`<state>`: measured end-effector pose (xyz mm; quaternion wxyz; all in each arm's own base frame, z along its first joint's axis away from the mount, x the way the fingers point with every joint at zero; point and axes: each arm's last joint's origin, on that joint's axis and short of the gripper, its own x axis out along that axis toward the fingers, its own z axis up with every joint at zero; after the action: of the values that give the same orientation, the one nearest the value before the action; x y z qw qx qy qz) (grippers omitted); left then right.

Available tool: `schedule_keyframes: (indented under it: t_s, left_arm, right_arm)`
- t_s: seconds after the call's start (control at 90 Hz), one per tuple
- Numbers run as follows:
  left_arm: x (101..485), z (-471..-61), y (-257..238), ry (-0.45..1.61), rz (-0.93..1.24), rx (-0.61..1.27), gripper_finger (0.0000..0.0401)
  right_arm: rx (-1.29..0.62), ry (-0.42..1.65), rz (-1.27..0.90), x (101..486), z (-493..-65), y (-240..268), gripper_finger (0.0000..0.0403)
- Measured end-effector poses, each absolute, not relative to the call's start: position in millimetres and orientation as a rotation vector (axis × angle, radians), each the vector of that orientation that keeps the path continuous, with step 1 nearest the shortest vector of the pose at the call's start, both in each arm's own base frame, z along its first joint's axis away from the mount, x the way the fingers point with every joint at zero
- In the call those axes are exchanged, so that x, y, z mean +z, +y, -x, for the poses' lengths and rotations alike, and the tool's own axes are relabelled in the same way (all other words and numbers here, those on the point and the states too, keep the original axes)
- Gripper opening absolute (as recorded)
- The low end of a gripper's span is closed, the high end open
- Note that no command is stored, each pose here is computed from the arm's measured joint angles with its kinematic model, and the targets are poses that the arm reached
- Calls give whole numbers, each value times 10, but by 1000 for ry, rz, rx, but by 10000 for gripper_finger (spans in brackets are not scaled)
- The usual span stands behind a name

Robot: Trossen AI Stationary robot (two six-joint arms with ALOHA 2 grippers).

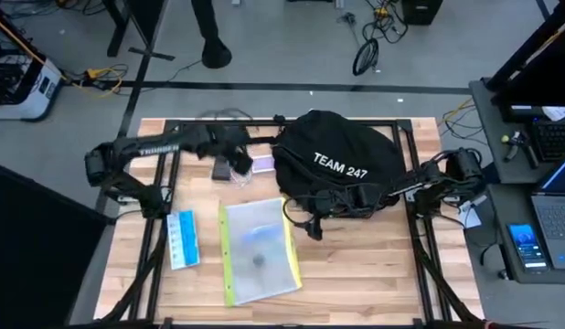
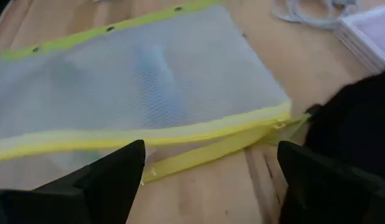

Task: Unpack backpack
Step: Move the white charger adapter on the top of the cellphone, then put the medicine organizer into the green zip bag

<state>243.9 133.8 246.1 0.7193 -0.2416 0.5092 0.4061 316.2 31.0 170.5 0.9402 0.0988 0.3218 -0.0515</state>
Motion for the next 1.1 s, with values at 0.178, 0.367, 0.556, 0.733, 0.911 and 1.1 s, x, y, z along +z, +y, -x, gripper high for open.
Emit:
schedule_keyframes:
  t_s: [0.178, 0.367, 0.556, 0.733, 0.911, 1.1]
  left_arm:
    - [2284, -2332, 1912, 1113, 528, 834, 163]
    - [1897, -2280, 2205, 1256, 523, 780, 163]
    - [1621, -2334, 2337, 1298, 508, 741, 214]
    - [1526, -2349, 2355, 1308, 540, 683, 271]
    - [1891, -2378, 2189, 1260, 565, 701, 276]
    - [2494, -2369, 1647, 1150, 560, 762, 258]
  right_arm:
    - [-239, 646, -275, 1693, -3160, 189, 350]
    - [-296, 645, -337, 1681, -3153, 143, 350]
    - [-301, 640, -351, 1683, -3154, 144, 350]
    - [-302, 653, -345, 1674, -3146, 143, 350]
    - [-295, 682, -305, 1656, -3131, 142, 350]
    - [-267, 691, -233, 1657, -3131, 143, 350]
